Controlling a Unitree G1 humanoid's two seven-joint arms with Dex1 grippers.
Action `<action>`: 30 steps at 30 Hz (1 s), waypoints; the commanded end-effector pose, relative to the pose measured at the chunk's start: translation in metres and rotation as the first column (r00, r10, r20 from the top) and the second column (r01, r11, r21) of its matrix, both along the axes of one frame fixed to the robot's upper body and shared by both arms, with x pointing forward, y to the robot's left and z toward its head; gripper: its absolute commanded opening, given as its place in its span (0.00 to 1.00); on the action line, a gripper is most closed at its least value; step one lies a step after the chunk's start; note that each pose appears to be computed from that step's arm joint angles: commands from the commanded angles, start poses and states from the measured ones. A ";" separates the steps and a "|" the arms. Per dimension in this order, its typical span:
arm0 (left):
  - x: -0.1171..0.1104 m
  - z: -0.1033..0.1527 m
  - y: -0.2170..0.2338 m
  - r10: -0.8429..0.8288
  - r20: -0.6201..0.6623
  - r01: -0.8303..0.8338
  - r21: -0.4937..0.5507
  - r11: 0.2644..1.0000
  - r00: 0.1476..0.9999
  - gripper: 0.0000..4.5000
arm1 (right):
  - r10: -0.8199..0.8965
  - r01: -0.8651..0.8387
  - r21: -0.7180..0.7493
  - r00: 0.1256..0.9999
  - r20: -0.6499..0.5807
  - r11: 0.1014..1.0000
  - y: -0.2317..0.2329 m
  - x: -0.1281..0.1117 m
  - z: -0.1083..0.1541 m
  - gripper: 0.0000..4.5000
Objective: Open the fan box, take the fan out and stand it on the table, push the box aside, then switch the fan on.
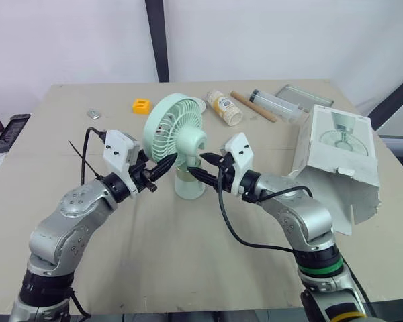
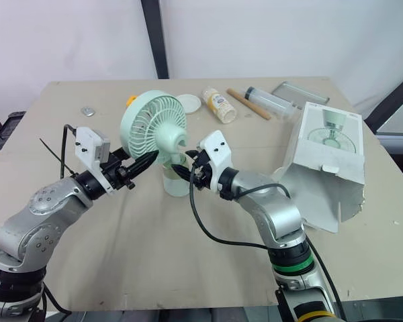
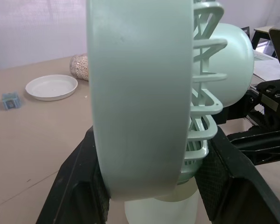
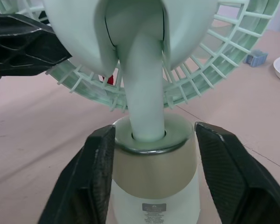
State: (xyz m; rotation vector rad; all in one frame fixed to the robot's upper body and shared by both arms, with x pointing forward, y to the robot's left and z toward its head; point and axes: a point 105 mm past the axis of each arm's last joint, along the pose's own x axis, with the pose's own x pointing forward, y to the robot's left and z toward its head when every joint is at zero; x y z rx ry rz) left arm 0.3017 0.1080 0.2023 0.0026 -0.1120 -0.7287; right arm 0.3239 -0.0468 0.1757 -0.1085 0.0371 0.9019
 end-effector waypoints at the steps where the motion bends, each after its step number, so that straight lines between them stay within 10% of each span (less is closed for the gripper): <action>1: -0.001 0.002 -0.006 -0.014 0.006 0.014 0.006 1.000 1.000 0.42 | 0.007 -0.009 0.026 0.999 0.053 1.000 0.004 -0.001 0.018 0.60; 17: 0.000 0.001 -0.010 -0.014 -0.002 0.014 0.001 1.000 1.000 0.42 | -0.026 0.025 0.034 1.000 0.008 0.999 0.012 0.002 0.013 0.60; 24: 0.000 0.001 -0.010 -0.010 0.000 0.010 0.007 1.000 1.000 0.42 | -0.028 0.029 0.027 1.000 -0.014 0.999 0.012 0.005 0.008 0.21; 30: 0.000 0.001 -0.010 -0.009 -0.001 0.009 0.005 1.000 1.000 0.42 | -0.029 0.030 0.020 0.999 -0.025 0.999 0.013 0.005 0.005 0.09</action>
